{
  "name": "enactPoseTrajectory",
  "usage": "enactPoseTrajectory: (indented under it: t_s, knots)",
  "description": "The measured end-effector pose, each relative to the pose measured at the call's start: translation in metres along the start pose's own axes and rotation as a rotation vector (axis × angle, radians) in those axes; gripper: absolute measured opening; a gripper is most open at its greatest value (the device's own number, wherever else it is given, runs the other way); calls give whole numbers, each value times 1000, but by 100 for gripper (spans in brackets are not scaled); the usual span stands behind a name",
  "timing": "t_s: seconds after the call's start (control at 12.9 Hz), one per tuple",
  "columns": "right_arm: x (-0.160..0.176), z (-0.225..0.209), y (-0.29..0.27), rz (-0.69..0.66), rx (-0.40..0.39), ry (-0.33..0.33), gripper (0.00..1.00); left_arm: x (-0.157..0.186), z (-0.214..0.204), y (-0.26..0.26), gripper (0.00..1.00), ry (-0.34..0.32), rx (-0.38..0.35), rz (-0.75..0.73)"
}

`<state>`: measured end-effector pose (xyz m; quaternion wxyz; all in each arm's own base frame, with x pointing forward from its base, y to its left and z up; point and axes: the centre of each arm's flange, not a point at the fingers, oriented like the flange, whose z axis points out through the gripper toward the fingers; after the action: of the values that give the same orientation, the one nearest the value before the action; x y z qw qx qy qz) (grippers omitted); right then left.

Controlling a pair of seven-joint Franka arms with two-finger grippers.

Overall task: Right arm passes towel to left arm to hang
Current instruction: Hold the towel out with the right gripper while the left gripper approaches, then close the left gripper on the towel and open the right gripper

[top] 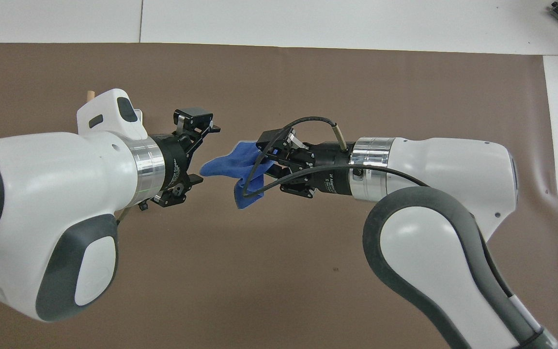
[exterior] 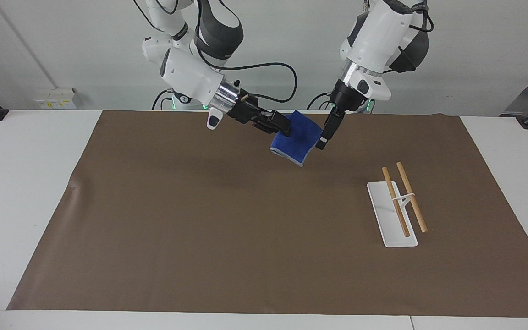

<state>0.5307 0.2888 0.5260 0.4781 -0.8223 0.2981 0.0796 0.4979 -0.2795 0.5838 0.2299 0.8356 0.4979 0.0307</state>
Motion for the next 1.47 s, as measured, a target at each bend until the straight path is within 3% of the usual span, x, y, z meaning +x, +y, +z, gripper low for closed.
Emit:
enactPoseTrajectory:
  t_s: [0.31, 0.46, 0.77, 0.93, 1.0, 1.16, 1.47]
  knots:
    - [-5, 3, -1, 3, -2, -6, 15, -15, 3, -1, 100, -9, 5, -50]
    - [-5, 3, -1, 3, -2, -6, 15, -16, 3, -1, 95, -10, 6, -61]
    - [-5, 3, -1, 3, -2, -6, 15, -16, 4, -2, 45, -10, 7, -65]
    - [-5, 3, -1, 3, -2, -6, 15, -16, 4, -2, 39, -10, 8, -66]
    - [-5, 3, -1, 3, -2, -6, 15, -16, 5, -2, 22, -10, 9, -66]
    - [-5, 3, -1, 3, -2, -6, 15, -16, 5, -4, 2, -9, 12, -41]
    - [-5, 3, -1, 3, -2, -6, 15, -15, 6, -6, 2, -7, 15, 94]
